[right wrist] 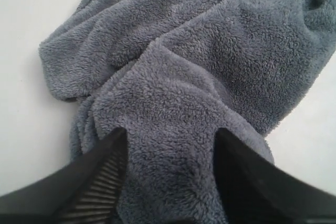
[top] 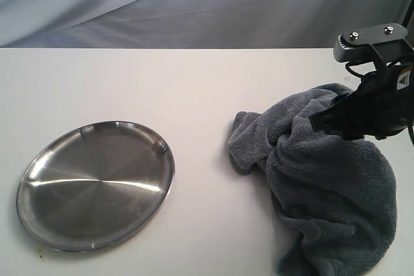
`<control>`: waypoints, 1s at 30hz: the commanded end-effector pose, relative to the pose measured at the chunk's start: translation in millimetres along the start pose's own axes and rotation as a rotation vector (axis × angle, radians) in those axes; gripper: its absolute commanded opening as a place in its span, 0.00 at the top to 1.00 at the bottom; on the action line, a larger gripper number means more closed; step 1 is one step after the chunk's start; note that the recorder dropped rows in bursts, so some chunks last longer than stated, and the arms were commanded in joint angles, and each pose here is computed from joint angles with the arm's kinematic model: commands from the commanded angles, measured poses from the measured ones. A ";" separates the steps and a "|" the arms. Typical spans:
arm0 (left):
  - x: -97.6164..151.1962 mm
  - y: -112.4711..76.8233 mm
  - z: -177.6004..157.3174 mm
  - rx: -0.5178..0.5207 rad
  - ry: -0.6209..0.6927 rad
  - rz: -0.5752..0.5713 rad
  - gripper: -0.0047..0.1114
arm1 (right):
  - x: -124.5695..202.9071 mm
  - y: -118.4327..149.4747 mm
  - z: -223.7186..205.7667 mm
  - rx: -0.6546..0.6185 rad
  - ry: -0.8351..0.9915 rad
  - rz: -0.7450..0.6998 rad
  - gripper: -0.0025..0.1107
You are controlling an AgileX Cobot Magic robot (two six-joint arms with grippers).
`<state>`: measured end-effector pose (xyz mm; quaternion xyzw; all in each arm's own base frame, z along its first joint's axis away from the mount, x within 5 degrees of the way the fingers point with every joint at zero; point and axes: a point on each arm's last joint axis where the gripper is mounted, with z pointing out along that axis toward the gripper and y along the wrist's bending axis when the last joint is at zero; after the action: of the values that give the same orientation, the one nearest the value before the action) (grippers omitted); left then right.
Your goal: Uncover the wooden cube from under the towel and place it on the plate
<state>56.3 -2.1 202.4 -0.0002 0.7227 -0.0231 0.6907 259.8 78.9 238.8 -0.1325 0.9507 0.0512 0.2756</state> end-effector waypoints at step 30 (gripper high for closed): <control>1.3 0.0 0.1 0.001 0.001 0.002 0.95 | 8.0 -3.0 48.7 0.010 0.138 -0.004 0.45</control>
<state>56.3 -2.1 202.4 -0.0002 0.7227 -0.0231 0.6907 279.4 83.7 193.4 -0.1446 0.9643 0.0345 0.2191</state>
